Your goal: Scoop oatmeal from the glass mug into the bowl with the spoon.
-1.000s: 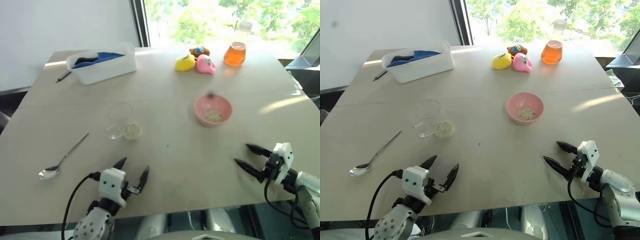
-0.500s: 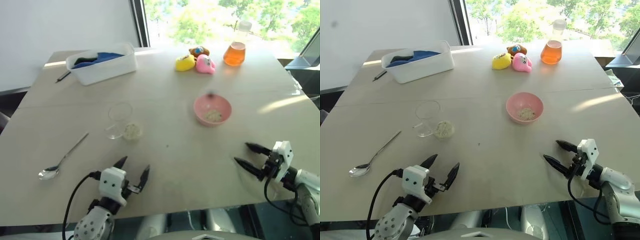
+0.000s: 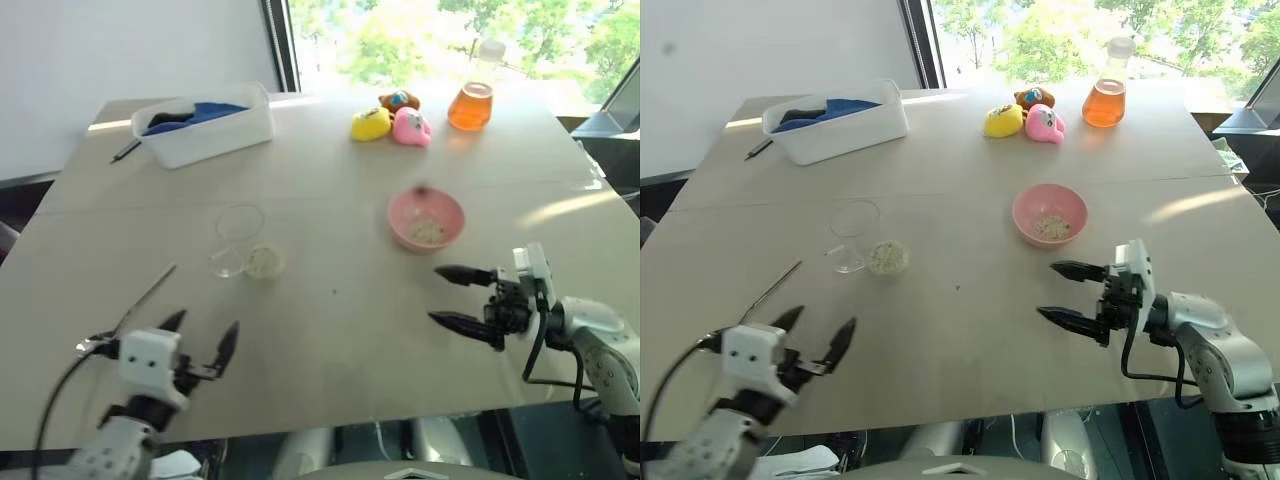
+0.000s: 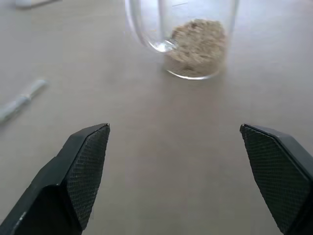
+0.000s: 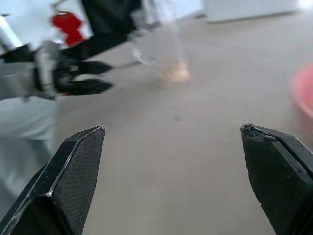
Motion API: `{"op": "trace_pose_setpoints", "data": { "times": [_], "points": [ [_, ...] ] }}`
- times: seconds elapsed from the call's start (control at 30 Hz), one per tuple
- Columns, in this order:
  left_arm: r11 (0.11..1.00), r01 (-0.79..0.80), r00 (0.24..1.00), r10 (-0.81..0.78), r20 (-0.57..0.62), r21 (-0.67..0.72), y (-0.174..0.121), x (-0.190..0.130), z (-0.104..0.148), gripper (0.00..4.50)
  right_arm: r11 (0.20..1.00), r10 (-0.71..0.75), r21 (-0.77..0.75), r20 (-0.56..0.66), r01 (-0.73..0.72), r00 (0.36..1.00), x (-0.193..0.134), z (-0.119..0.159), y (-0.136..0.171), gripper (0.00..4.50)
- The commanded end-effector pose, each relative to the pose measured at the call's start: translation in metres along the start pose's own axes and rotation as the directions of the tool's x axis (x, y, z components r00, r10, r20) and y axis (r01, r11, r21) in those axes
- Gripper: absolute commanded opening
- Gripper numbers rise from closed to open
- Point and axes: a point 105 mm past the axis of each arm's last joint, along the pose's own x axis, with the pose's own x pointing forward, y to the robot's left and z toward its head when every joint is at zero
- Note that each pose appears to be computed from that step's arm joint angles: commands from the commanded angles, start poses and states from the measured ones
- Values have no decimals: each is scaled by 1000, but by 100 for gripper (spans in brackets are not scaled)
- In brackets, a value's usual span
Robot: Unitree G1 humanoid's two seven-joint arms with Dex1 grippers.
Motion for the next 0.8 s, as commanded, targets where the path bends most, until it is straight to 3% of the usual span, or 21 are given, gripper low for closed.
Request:
{"op": "trace_pose_setpoints", "data": {
  "times": [0.03, 0.27, 0.53, 0.8],
  "points": [
    [998, 16, 998, -12, -59, 60, 24, -7, 9, 447, 987, 158, -40, 8, -158, 987, 20, 21, 25, 450],
    [995, 38, 969, -14, -248, 91, 67, -19, 4, 447, 969, 220, -113, -20, -220, 975, 32, 32, 32, 450],
    [995, 28, 937, 9, -349, 99, 119, -26, 3, 447, 975, 198, -102, -14, -198, 980, 32, 34, 35, 450],
    [995, 71, 918, -39, -395, 67, 141, -2, -22, 447, 979, 173, -107, -1, -172, 985, 42, 45, 36, 450]
  ]
}}
